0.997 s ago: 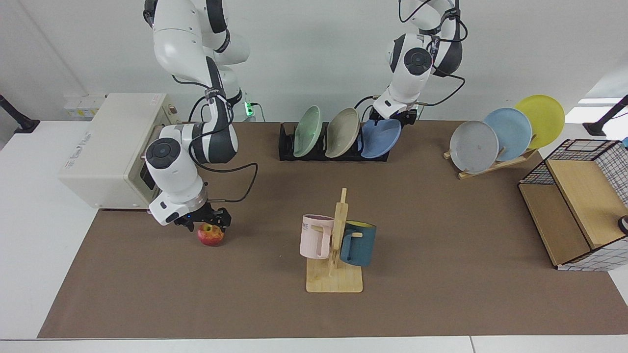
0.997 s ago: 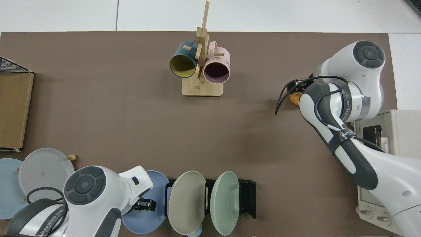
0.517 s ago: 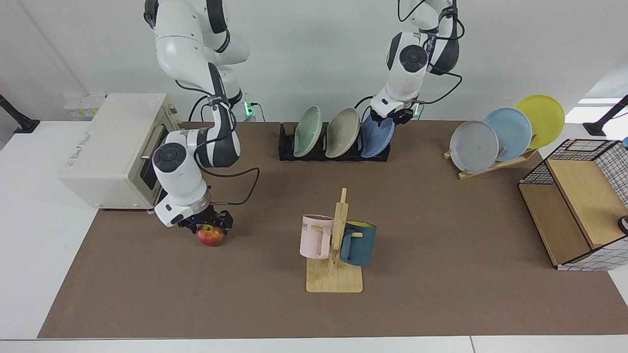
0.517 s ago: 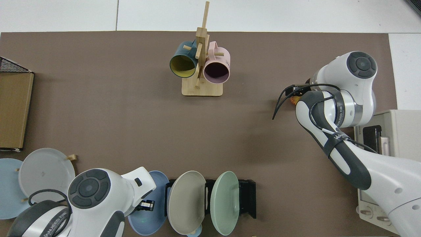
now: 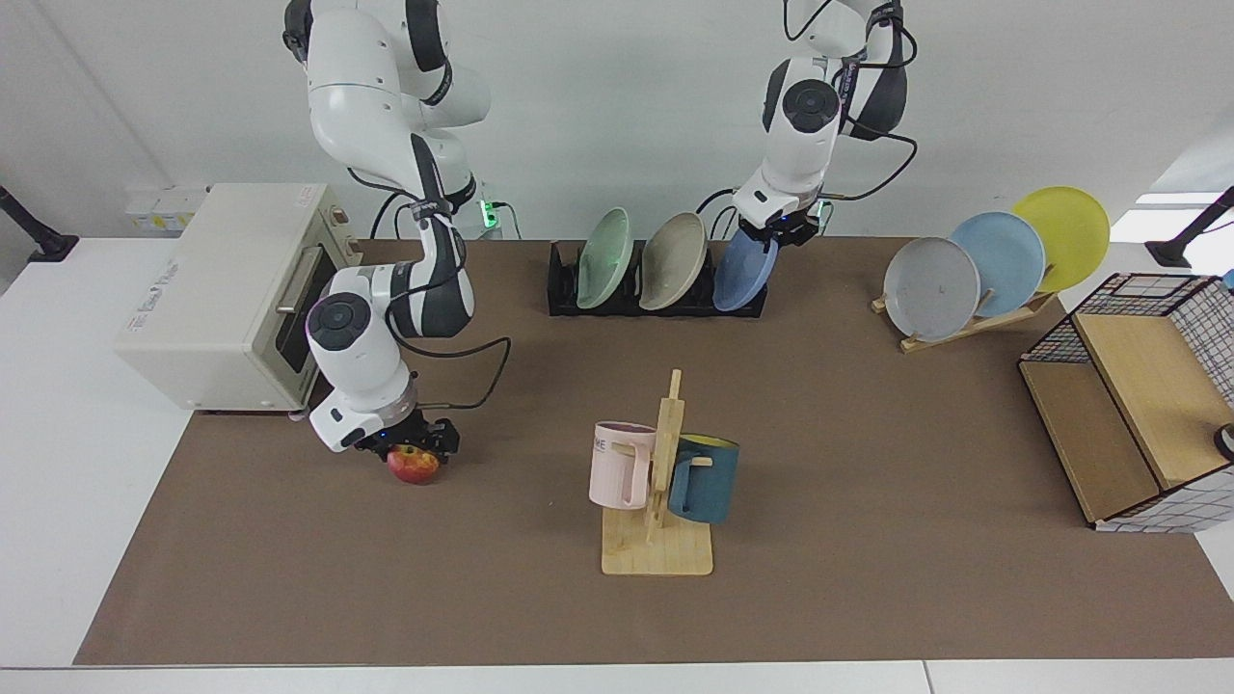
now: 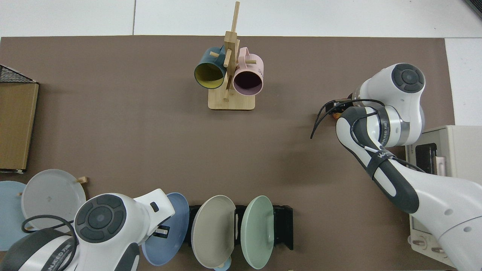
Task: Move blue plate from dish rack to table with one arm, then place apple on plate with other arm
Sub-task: 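Lift the blue plate out with the left gripper while the right gripper grasps the apple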
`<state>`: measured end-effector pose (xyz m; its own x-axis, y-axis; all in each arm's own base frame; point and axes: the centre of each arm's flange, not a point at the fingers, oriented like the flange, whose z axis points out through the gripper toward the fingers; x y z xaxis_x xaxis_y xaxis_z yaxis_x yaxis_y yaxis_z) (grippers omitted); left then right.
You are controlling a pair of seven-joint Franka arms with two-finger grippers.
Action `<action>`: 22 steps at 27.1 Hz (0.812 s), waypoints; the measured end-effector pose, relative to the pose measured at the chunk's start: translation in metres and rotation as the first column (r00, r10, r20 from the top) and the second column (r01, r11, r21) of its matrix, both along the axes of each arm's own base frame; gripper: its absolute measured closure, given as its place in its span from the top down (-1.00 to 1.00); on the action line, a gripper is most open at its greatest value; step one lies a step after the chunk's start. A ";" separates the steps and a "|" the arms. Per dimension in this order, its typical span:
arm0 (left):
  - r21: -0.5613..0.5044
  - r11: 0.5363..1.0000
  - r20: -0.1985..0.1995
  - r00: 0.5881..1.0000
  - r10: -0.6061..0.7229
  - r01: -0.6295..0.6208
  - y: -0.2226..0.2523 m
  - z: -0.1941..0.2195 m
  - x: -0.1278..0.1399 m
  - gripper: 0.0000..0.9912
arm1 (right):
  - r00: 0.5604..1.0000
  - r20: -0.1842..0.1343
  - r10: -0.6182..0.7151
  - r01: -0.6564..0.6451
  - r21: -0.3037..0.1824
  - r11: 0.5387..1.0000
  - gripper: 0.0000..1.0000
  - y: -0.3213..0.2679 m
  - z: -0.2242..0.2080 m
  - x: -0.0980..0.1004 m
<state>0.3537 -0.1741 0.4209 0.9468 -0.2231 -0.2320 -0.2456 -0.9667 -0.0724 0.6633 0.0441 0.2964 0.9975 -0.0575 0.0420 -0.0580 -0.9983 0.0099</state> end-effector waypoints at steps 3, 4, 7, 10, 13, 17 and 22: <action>0.003 1.000 0.006 1.000 -0.003 0.003 0.000 0.002 0.001 -0.72 | 1.000 0.002 0.000 0.000 0.000 1.000 0.66 0.000 -0.002 0.001; 0.004 1.000 0.006 1.000 -0.003 0.003 0.000 0.002 0.001 -0.72 | 1.000 0.002 0.001 -0.001 0.000 1.000 0.66 0.001 -0.002 0.001; 0.004 1.000 0.007 1.000 -0.003 0.003 0.000 0.002 0.001 -0.72 | 1.000 0.002 0.002 -0.002 0.000 1.000 0.66 0.001 -0.002 0.001; 0.003 1.000 0.006 1.000 -0.001 0.001 0.001 0.002 0.001 -0.72 | 1.000 0.002 0.002 -0.002 0.000 1.000 0.66 0.001 -0.002 0.001; 0.003 1.000 0.007 1.000 0.000 0.000 0.001 0.004 0.002 -0.72 | 1.000 0.003 0.002 -0.002 0.000 1.000 0.66 0.001 -0.001 0.001; 0.003 1.000 0.012 1.000 0.007 -0.007 0.003 0.011 0.005 -0.72 | 1.000 0.008 0.002 -0.002 0.001 1.000 0.66 0.001 0.003 0.002; -0.001 1.000 0.022 0.999 0.028 -0.028 0.011 0.031 0.014 -0.72 | 1.000 0.028 0.002 -0.002 0.003 1.000 0.66 0.001 0.019 0.003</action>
<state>0.3679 -0.1635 0.4521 0.9574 -0.1968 -0.2113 -0.2170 -0.9731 -0.0772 0.6661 0.0455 0.3153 0.9960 -0.0555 0.0695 -0.0560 -0.9984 0.0055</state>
